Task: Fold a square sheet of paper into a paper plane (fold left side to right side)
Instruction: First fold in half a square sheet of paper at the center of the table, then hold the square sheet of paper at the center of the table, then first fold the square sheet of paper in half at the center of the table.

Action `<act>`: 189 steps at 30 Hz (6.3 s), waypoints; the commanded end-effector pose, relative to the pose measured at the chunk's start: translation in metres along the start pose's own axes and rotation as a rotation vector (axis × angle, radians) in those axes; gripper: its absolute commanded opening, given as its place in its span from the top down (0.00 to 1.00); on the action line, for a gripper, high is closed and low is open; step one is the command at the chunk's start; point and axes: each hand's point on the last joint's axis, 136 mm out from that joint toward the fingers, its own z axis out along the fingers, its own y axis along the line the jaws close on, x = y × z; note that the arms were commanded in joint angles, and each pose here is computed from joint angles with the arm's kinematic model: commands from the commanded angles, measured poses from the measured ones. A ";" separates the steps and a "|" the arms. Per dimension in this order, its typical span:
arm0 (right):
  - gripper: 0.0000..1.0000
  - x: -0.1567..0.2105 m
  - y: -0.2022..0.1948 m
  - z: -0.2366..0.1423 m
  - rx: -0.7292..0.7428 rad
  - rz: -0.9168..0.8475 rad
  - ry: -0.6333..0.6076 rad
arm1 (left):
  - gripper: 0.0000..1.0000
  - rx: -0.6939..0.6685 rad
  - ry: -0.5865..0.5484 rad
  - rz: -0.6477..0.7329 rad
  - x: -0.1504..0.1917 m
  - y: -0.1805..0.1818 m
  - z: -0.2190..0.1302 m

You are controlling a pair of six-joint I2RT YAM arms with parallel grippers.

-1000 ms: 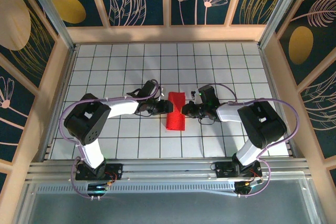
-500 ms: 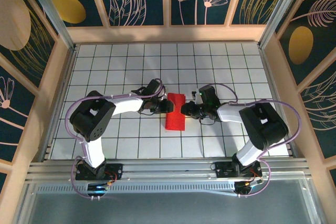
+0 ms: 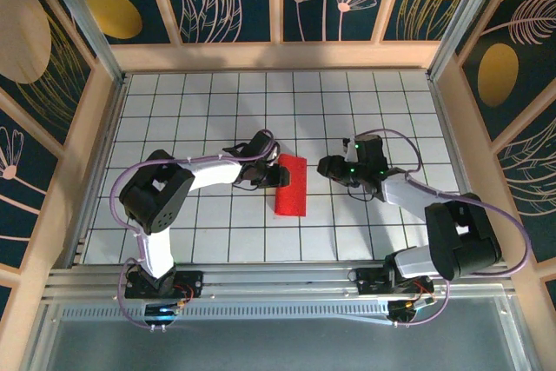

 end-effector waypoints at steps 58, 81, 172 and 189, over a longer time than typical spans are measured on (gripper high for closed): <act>0.52 0.019 -0.013 0.002 0.009 0.013 0.046 | 0.51 -0.219 0.149 0.023 0.040 0.037 0.033; 0.52 0.022 -0.011 0.006 0.005 0.014 0.057 | 0.53 -0.238 0.144 0.040 0.039 0.040 0.029; 1.00 0.093 -0.037 0.075 0.196 -0.002 0.342 | 0.96 0.032 0.003 0.072 0.016 0.007 0.002; 1.00 0.098 -0.049 0.072 0.242 -0.011 0.354 | 1.00 -0.012 -0.028 -0.032 0.031 0.063 -0.013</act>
